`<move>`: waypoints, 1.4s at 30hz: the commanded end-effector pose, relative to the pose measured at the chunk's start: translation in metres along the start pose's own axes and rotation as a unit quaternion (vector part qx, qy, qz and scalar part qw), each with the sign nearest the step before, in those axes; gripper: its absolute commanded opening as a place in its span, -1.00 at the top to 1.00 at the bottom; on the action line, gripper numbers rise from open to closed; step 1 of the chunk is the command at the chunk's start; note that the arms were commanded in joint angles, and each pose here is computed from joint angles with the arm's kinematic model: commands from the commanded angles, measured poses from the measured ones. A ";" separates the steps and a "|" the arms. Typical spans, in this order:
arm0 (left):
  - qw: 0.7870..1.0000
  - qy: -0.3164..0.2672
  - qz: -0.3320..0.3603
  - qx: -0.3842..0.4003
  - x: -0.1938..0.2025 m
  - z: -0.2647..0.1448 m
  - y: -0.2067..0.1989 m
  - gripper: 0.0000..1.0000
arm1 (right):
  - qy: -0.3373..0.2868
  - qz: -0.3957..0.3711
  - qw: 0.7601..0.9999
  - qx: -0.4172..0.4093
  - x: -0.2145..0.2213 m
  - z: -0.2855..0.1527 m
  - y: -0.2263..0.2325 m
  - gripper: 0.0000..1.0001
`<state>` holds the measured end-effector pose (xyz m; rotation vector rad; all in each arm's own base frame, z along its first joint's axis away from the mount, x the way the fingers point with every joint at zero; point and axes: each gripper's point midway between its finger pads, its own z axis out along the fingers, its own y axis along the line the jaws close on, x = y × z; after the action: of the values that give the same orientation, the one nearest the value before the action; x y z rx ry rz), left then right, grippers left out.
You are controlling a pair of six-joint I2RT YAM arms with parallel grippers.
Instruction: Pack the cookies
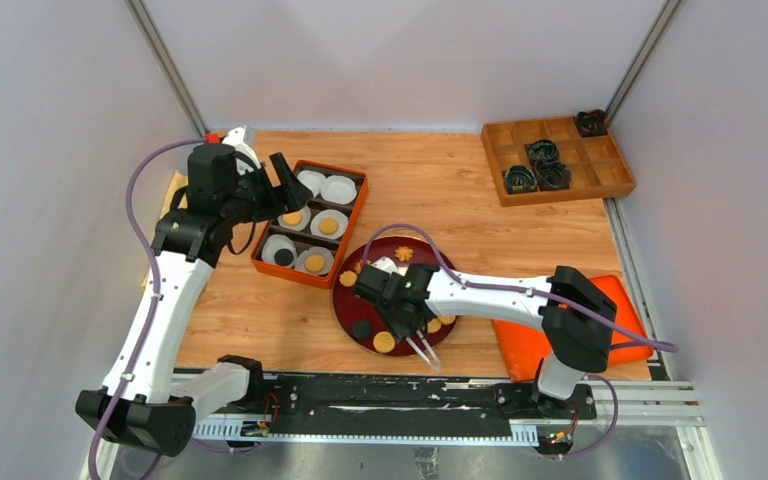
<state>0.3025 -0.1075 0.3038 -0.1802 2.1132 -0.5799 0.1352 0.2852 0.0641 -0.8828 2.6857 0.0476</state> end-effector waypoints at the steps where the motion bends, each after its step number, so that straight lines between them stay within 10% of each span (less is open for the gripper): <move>1: 1.000 -0.006 0.002 0.018 -0.007 0.000 -0.009 -0.66 | -0.004 0.000 1.000 0.014 -0.007 -0.001 -0.007 0.50; 5: 1.000 -0.007 0.001 0.018 -0.007 0.000 -0.009 -0.67 | 0.006 0.005 1.000 0.013 -0.002 0.001 -0.007 0.23; 9: 1.000 -0.006 0.000 0.020 -0.007 0.000 -0.010 -0.67 | 0.000 0.014 1.000 0.015 -0.001 -0.001 -0.009 1.00; 42: 1.000 -0.013 -0.001 0.022 -0.011 0.001 -0.011 -0.64 | -0.196 0.050 0.978 0.039 -0.101 -0.112 -0.060 1.00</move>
<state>0.3041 -0.1117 0.3044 -0.1831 2.1133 -0.6096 0.1824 0.2822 0.1672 -0.6982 2.4505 0.1459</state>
